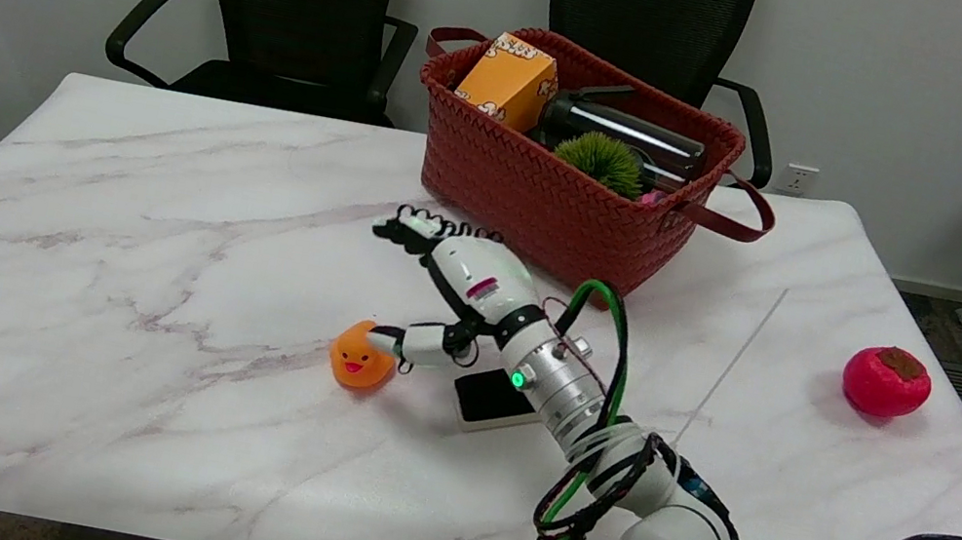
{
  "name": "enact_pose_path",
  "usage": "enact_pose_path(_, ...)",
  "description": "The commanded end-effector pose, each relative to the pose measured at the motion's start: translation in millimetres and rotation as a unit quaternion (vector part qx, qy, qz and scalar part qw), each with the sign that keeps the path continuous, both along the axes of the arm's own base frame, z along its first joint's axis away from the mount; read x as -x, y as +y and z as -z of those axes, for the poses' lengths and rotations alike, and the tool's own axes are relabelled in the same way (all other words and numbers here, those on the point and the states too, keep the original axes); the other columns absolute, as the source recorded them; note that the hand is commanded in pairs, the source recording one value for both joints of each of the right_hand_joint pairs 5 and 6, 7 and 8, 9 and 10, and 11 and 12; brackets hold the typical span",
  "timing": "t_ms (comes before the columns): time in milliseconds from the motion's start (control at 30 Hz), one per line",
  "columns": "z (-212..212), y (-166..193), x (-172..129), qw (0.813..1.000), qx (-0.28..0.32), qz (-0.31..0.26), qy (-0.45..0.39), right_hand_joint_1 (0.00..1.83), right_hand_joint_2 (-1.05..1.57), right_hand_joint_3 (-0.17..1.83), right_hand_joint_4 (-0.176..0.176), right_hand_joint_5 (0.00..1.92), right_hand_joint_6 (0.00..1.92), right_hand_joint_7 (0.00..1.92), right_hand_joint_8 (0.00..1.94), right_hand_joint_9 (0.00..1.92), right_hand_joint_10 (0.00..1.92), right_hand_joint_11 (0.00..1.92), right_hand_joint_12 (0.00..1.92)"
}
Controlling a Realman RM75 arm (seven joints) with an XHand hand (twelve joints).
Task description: Pick up the yellow duck.
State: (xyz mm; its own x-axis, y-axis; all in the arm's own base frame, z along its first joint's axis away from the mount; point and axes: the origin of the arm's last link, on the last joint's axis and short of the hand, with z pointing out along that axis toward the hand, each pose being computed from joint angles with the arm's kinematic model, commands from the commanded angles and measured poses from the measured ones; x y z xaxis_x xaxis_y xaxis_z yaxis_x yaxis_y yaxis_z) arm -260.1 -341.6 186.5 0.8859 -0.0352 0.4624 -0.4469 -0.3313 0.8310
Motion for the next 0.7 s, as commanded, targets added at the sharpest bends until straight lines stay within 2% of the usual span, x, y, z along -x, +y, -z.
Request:
enact_pose_path(33, 30, 7, 5, 0.994, -0.081, 0.054, 0.048, 1.04, 0.65, 0.29, 0.0, 0.29, 0.29, 0.36, 0.36, 0.4, 0.4, 0.51, 0.51)
enact_pose_path(433, 34, 12, 4, 0.991, -0.104, 0.068, 0.058, 1.06, 0.62, 0.27, 0.0, 0.24, 0.24, 0.32, 0.32, 0.37, 0.37, 0.48, 0.48)
enact_pose_path(700, 35, 11, 13, 0.99, -0.1, 0.081, 0.058, 1.07, 0.65, 0.22, 0.0, 0.23, 0.23, 0.37, 0.37, 0.49, 0.49, 0.55, 0.55)
